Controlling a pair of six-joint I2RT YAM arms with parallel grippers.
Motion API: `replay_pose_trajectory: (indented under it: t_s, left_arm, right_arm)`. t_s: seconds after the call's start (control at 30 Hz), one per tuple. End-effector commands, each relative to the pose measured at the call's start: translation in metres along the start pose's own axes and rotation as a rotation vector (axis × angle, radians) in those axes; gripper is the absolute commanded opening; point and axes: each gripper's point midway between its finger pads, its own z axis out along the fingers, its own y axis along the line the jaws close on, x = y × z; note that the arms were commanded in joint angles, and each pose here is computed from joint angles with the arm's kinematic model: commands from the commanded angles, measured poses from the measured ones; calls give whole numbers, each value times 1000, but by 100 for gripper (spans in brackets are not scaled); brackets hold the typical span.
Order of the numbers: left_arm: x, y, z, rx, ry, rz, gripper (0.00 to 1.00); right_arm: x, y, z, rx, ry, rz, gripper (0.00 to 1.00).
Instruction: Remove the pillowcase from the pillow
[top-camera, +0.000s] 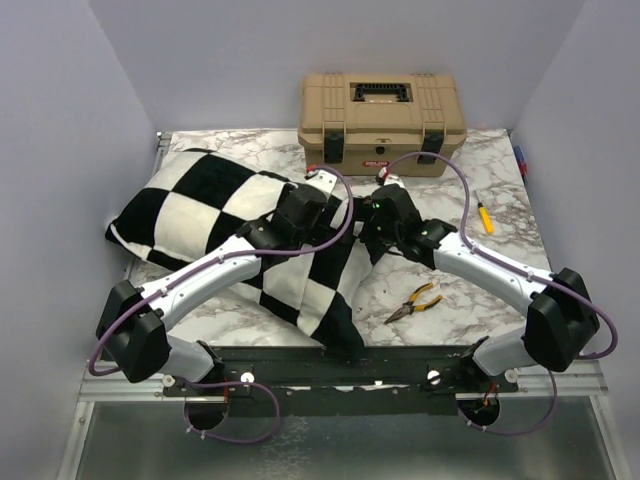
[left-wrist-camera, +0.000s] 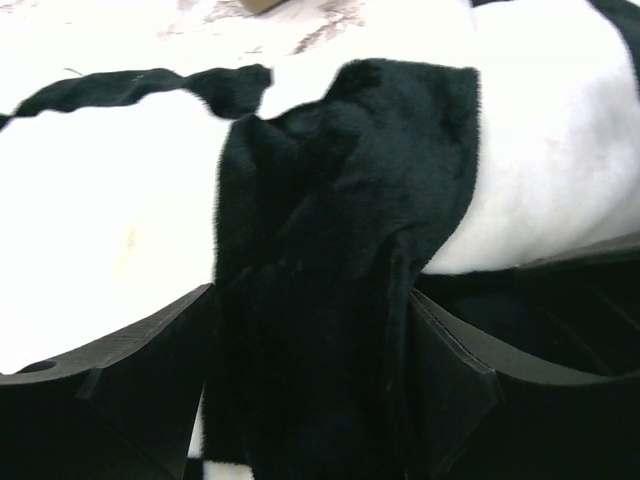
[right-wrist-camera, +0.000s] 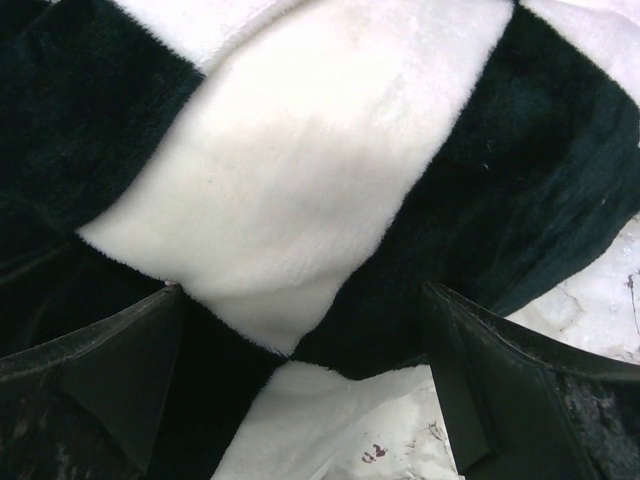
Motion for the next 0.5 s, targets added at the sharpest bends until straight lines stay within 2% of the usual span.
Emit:
replay_pose_trajectory:
  t_s: [0.0,0.13,0.27,0.33,0.47]
  left_arm:
    - [6,50,-10,-246,9,57,72]
    - [4,73,-19,-354,-4,52,70]
    - [4,97,-24,-422,-20,-13,68]
    - [5,106,-23,-431,-19,-50,67]
    - [6,100,-13,-365,-6,-82,66]
  right_arm:
    - [31,-43,1,168,57,5,100]
    - [50,-68,-3,257,65,50,100]
    - [65,-86,-7,326,81,70,100]
    - [67,-90,-8,353,97,67,100]
    - [56,-82,-12,351,108,45,99]
